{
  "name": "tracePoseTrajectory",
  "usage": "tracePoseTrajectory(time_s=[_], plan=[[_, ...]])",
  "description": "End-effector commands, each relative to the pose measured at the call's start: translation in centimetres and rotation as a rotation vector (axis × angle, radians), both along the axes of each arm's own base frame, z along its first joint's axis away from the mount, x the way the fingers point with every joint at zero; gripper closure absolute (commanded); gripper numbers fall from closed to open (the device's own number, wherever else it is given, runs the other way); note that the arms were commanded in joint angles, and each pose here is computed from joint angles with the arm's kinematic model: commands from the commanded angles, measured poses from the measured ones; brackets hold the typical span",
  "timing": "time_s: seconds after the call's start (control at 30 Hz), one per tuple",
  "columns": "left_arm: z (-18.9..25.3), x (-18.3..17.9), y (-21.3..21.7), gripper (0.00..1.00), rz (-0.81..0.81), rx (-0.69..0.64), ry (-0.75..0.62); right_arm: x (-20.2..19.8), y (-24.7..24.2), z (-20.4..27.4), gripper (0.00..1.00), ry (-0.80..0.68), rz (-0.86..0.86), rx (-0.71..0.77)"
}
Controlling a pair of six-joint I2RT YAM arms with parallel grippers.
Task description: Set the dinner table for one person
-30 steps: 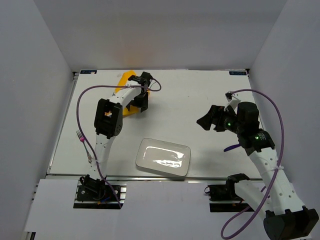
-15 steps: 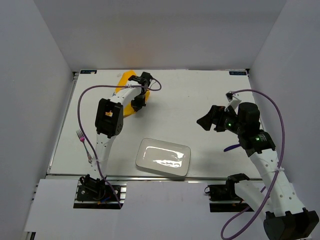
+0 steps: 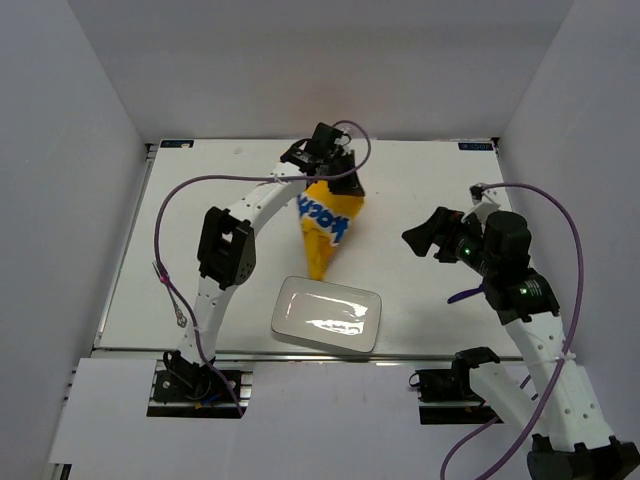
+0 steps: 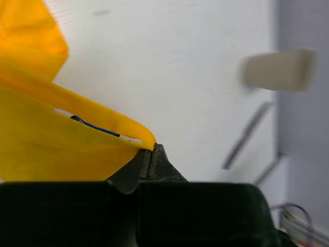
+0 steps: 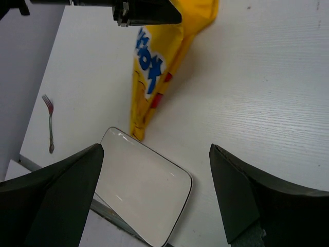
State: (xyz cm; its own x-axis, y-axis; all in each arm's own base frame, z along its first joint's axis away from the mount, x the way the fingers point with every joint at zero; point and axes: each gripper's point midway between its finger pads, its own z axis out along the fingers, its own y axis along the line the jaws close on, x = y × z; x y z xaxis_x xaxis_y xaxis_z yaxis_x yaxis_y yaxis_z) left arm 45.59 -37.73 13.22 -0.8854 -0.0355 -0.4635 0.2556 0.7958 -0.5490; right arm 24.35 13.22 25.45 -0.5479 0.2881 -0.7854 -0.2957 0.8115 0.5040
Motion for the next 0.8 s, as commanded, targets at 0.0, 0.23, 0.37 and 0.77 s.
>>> tracePoseTrajectory(time_s=[0.0, 0.23, 0.37, 0.77], plan=[[17.3, -2.5, -6.3, 1.0, -0.179, -0.443, -0.252, 0.6, -2.1, 2.1, 0.11, -0.065, -0.159, 0.031], [15.5, -2.7, 1.6, 1.0, 0.138, -0.216, -0.227, 0.2, -3.0, 1.1, 0.11, -0.037, -0.205, 0.006], [11.4, -3.1, 9.5, 1.0, 0.435, -0.002, -0.216, 1.1, -2.1, -0.6, 0.11, -0.007, -0.175, 0.023], [-1.9, -7.1, 18.5, 1.0, 0.646, 0.332, 0.015, 5.9, -3.4, -5.5, 0.11, 0.125, -0.283, -0.101]])
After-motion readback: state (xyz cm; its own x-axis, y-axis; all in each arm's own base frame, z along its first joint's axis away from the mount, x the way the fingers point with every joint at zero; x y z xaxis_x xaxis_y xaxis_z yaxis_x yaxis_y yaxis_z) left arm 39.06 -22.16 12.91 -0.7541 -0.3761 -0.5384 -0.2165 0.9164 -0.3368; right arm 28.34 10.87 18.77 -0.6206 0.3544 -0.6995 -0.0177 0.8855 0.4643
